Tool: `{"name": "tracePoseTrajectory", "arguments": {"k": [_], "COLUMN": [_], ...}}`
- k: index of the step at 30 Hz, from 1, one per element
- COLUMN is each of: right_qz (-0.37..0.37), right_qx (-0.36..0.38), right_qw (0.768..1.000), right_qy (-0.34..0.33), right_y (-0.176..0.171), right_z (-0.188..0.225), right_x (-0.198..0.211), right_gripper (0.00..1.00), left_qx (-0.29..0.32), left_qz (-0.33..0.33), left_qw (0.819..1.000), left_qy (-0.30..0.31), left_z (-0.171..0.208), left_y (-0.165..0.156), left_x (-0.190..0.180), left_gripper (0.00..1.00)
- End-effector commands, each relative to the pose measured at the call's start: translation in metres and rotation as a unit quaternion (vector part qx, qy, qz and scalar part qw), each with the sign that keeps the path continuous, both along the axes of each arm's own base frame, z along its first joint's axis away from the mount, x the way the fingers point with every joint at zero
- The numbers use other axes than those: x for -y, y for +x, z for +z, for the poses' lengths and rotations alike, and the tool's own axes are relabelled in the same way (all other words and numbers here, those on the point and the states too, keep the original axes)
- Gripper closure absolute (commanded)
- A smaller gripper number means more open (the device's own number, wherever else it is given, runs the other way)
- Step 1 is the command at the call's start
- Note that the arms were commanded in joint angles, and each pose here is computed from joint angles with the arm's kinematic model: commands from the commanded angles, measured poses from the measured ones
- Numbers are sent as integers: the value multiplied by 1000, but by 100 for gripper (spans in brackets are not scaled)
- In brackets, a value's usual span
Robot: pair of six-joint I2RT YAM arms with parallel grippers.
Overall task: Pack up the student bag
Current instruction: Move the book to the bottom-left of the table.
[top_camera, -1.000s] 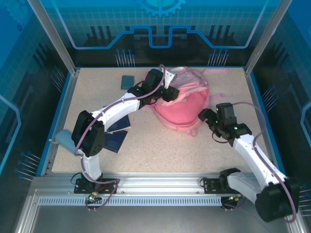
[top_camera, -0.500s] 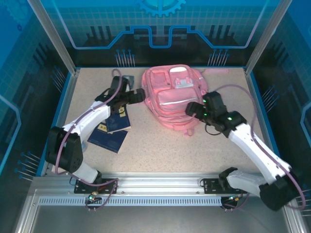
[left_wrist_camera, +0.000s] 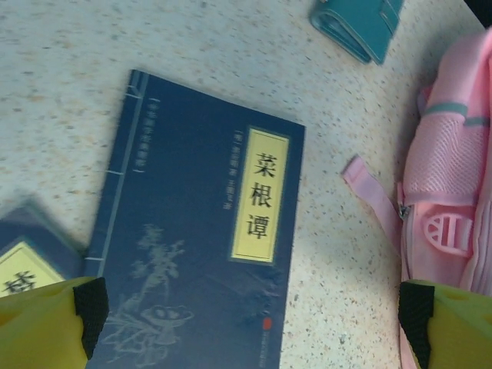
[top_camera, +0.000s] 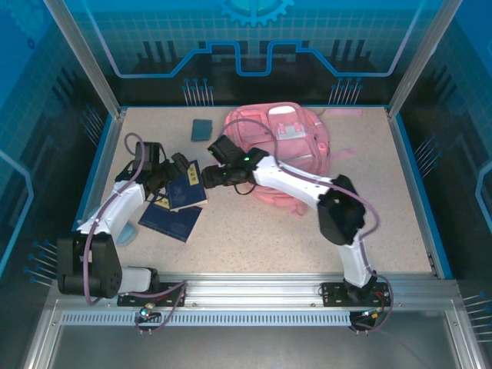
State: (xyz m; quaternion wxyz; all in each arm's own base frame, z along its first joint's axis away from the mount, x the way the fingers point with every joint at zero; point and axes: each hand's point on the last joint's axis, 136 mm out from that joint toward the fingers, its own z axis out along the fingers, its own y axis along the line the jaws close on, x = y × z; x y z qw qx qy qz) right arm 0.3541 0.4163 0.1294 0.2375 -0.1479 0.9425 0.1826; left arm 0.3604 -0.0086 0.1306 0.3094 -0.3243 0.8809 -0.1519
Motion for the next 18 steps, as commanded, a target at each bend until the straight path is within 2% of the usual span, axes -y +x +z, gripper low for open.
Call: {"name": "tracePoseTrajectory", "arguments": {"k": [1, 11, 18], "right_qz": [33, 46, 77], "right_qx": [6, 3, -34], "right_qw": [999, 992, 981], "right_qy": [-40, -116, -175], "right_y": [1, 19, 6], "right_z": [-18, -83, -121], "right_x": [-21, -48, -33], "right_gripper": [21, 24, 25], "left_qx": [-10, 16, 17], "left_qz": [30, 62, 56], "left_qw": [999, 997, 997], "left_qy": [-34, -54, -49], "left_z": [1, 16, 17], "left_y": [-16, -26, -27], "left_x": [-11, -30, -30], "left_gripper": [1, 1, 1]}}
